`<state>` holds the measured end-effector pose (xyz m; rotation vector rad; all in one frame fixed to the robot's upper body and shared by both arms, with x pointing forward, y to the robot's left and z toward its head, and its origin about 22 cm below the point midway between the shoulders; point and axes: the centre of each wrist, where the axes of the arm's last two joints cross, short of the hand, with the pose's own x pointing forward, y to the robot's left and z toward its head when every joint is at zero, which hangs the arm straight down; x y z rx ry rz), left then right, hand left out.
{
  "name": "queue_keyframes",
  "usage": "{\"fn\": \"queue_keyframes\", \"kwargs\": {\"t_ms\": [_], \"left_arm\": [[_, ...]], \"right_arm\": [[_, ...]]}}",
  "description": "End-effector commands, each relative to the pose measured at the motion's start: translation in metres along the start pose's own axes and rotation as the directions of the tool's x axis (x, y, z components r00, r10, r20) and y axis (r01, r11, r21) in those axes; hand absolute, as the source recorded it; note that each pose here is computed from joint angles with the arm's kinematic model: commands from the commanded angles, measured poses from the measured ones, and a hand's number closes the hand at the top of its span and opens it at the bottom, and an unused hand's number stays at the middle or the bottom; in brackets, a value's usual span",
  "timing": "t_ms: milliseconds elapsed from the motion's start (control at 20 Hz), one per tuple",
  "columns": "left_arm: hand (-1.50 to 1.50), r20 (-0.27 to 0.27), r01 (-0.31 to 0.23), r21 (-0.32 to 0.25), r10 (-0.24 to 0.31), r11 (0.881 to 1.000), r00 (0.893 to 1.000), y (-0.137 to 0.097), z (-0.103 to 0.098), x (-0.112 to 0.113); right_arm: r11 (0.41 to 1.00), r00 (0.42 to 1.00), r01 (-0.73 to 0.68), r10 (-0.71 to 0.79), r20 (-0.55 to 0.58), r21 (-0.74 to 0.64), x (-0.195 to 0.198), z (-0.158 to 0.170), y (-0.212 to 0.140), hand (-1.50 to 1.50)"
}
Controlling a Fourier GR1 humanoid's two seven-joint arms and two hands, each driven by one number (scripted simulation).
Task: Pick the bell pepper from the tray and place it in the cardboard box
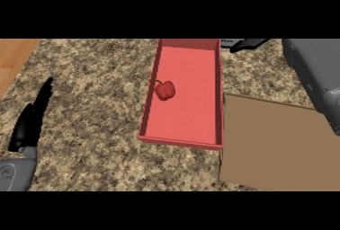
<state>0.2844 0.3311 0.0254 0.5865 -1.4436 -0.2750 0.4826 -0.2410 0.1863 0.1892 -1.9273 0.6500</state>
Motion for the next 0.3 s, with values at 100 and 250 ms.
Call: {"fn": "queue_keyframes", "kwargs": {"t_ms": [100, 250], "left_arm": [[0.0, 0.018, 0.007, 0.005, -0.007, 1.0, 1.0, 0.004, -0.005, 0.002], [0.0, 0.009, 0.001, 0.003, -0.001, 1.0, 1.0, 0.006, -0.006, 0.01]], "right_arm": [[0.999, 0.999, -0.038, 0.038, -0.009, 0.03, 0.004, 0.04, -0.055, -1.5], [0.994, 0.996, -0.085, 0.087, -0.027, 0.064, 0.003, 0.047, -0.062, -1.5]]}}
